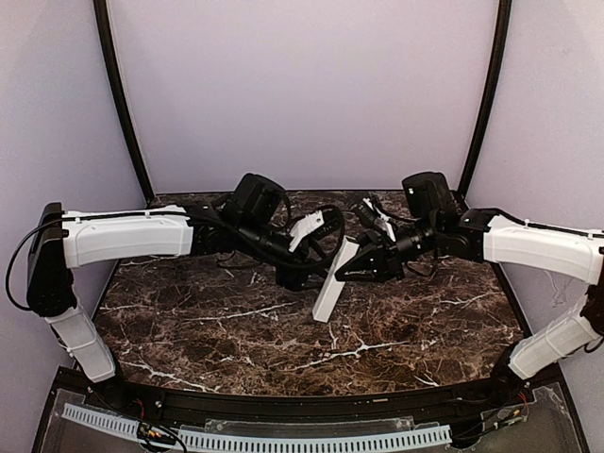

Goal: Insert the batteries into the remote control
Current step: Press the battery cover on the remote control.

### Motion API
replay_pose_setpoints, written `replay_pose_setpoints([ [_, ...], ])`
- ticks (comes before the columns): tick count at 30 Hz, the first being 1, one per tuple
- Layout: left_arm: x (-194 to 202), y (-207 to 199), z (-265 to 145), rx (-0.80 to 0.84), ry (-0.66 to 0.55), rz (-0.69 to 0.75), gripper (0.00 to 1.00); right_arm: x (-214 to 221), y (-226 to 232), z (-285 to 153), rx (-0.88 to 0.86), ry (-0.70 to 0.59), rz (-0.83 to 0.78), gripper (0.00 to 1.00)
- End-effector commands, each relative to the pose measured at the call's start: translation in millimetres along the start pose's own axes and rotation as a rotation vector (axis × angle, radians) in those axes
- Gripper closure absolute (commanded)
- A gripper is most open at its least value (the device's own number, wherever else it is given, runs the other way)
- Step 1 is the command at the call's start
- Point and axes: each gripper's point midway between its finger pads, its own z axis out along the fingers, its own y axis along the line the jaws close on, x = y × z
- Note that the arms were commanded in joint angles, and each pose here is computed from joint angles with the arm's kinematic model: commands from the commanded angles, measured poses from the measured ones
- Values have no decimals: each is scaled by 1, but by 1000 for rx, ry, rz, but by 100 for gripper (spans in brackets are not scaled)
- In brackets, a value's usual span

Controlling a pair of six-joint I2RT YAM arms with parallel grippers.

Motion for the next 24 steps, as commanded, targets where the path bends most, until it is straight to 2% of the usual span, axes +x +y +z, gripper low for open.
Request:
replay_pose_setpoints([
  [1,15,-4,-13,3,7,-9,43,-29,8,-11,49,-52,-122,100],
  [8,43,-14,-11,48,73,-22,40,-39,7,-22,108,-73,-157,100],
  [24,25,-26,-2,120,40,-28,41,-33,-7,-21,178,-56,-153,100],
])
